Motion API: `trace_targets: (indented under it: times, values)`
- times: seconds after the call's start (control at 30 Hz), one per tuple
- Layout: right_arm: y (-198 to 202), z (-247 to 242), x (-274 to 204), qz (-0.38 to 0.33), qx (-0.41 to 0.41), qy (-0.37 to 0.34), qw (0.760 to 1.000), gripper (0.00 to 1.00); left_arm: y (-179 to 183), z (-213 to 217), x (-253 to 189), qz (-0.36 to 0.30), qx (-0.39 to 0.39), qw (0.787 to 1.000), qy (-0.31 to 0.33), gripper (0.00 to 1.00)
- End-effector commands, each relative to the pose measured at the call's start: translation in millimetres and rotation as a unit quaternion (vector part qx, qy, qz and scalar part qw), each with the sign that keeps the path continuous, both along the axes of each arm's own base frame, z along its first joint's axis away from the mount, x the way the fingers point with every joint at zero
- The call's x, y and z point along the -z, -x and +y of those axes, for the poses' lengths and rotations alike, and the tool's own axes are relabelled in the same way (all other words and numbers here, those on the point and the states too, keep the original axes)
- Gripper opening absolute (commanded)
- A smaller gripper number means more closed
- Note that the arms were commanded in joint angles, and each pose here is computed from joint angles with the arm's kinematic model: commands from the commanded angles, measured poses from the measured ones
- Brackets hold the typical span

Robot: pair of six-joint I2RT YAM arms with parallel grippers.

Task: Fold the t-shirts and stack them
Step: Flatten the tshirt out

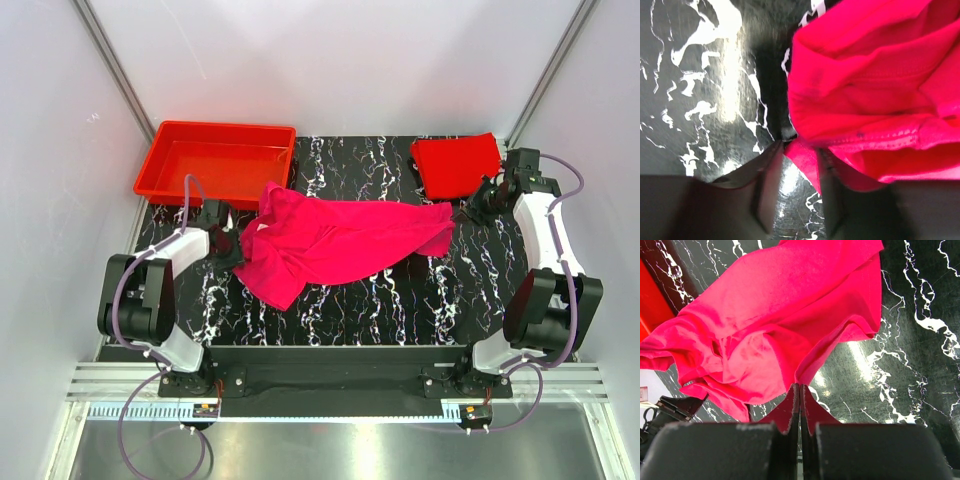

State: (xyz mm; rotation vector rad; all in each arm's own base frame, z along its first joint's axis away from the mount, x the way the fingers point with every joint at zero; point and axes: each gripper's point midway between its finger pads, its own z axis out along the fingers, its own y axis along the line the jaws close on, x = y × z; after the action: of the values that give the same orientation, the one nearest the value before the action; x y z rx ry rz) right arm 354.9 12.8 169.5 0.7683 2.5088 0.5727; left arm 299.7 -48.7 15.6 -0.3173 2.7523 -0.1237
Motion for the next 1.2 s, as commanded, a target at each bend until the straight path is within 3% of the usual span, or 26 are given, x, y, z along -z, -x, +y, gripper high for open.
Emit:
trace_targets:
  times: [0.0,0.13,0.3,0.5,0.6,0.7,0.9,1.07,1.17]
  values:
    - [-5,2,-14,-0.035,-0.01,0.003,0.999,0.0,22,6,8,0.026,-0.021,0.999,-0.012,0.43]
    - [-6,4,-12,-0.033,-0.011,0.0,0.999,0.0,22,6,6,0.026,-0.023,0.999,-0.014,0.49]
    - [-6,4,-11,-0.034,-0.012,0.002,0.999,0.0,19,6,16,0.037,-0.023,0.999,-0.015,0.4]
    - [-5,9,-6,-0.02,-0.014,0.001,1.0,0.0,0,-1,9,0.017,-0.017,1.0,0.001,0.0]
    - [-4,16,-5,-0.009,-0.021,0.014,1.0,0.0,-2,-9,-8,0.002,-0.015,1.0,0.024,0.0]
    - [-2,21,-5,-0.002,-0.027,0.029,0.999,0.0,5,-14,-44,-0.031,-0.028,0.998,0.048,0.0]
    - [-3,12,-26,-0.016,0.002,0.061,0.998,0.0,20,-12,-180,-0.203,-0.062,0.973,0.091,0.0]
    - [-34,9,-83,-0.107,0.067,0.018,0.992,0.0,11,6,-301,-0.373,-0.109,0.915,0.112,0.0]
    - [-50,3,-120,-0.154,0.094,0.01,0.984,0.0,2,6,-345,-0.426,-0.122,0.885,0.14,0.0]
